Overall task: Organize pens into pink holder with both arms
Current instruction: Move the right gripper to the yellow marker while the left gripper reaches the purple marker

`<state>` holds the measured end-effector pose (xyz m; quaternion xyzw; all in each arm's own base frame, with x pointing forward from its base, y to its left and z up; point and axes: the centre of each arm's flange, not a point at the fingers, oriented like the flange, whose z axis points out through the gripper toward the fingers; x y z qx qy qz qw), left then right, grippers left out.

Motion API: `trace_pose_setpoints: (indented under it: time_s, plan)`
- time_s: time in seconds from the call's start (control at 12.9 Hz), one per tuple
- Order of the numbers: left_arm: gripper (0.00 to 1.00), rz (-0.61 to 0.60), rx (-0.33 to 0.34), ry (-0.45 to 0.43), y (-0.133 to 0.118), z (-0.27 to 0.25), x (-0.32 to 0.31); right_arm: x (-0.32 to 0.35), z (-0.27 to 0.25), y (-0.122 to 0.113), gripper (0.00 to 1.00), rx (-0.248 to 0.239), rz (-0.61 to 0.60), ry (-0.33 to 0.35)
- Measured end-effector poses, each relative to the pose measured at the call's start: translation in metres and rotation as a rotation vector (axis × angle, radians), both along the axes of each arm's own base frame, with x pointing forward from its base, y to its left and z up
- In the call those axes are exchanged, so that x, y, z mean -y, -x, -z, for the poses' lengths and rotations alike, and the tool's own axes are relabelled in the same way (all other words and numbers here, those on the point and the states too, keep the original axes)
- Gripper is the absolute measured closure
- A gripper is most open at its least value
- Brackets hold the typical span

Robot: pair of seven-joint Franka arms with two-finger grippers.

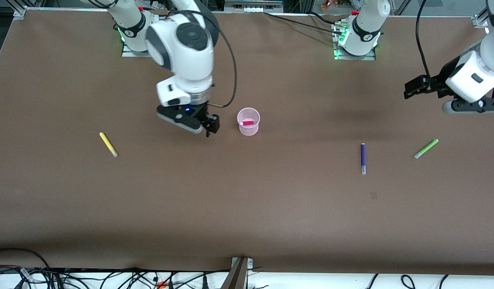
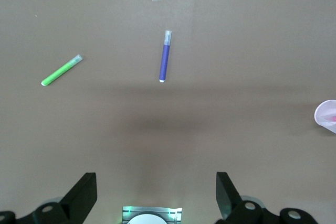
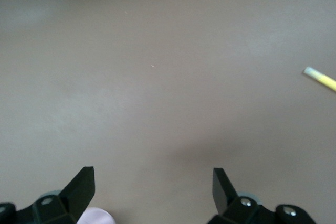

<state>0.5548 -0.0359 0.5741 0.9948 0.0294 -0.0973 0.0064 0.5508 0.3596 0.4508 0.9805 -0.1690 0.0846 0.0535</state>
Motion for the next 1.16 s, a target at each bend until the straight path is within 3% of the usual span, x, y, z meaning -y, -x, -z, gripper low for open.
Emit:
trace_pose_setpoints:
  time_s: [0.23, 0.47, 0.7, 1.16]
  plan:
    - [0.00, -0.002, -0.063, -0.046, -0.017, 0.038, -0.012, 0.078, -0.018, -0.028, 0.00, -0.149, -0.173, 0.026]
    - [0.00, -0.002, -0.124, -0.055, -0.041, 0.082, -0.021, 0.127, -0.017, -0.039, 0.00, -0.238, -0.304, 0.058]
    - [0.00, 0.009, -0.137, -0.053, -0.043, 0.100, -0.019, 0.149, -0.014, -0.041, 0.00, -0.261, -0.334, 0.060]
    - [0.00, 0.046, -0.037, -0.040, -0.028, 0.206, -0.012, 0.188, 0.003, -0.039, 0.00, -0.245, -0.324, 0.022]
